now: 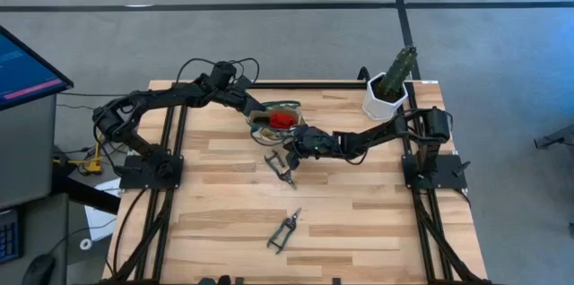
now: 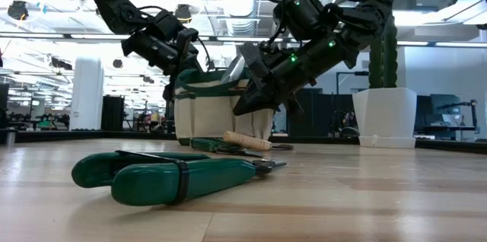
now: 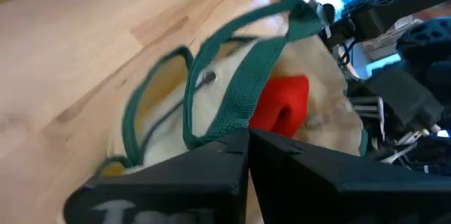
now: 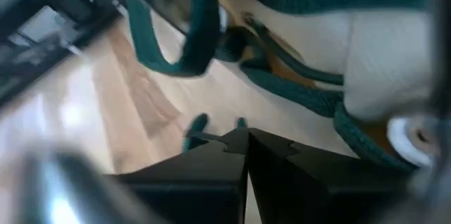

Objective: Pick & Place Garden tools in Gardening bag
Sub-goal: Adjust the brown gardening bag

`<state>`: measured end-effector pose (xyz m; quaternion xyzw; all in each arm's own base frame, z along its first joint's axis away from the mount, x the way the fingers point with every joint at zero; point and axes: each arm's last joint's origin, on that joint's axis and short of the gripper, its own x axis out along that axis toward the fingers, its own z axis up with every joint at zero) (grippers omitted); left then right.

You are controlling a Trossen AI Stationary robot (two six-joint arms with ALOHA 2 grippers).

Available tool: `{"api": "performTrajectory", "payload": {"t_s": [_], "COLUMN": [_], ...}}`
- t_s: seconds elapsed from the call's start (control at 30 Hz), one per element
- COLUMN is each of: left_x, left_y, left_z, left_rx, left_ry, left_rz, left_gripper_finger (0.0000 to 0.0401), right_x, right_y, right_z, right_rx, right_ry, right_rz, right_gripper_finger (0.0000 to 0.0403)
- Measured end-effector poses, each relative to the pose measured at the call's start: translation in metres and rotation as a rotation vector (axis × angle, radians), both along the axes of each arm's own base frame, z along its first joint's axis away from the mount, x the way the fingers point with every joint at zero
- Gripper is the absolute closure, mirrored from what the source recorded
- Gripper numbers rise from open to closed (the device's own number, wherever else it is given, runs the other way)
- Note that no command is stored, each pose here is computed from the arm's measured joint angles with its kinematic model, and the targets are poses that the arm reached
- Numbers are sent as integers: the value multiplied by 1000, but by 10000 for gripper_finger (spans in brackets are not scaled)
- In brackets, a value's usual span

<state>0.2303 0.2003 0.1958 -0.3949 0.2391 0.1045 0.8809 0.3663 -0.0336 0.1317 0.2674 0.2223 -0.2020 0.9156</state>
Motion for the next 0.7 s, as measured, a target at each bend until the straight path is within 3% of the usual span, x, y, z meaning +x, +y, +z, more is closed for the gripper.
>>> {"api": "performTrajectory", "payload": {"t_s": [0.27,0.7], "left_x": [-3,-7], "left_y": [-6,-36], "left_z": [-2,30], "left_rx": [-77,-91], "left_ry": [22,10], "left_rz": [-32,-63], "left_gripper_finger": [400,400], "right_x": [-3,-12], "right_y": [-25,-69], "right_z": [0,1], "right_rx": [-31,-63], "right_ry": [11,14], "right_rz": [-44,-84], "right_gripper_finger": [403,403]}}
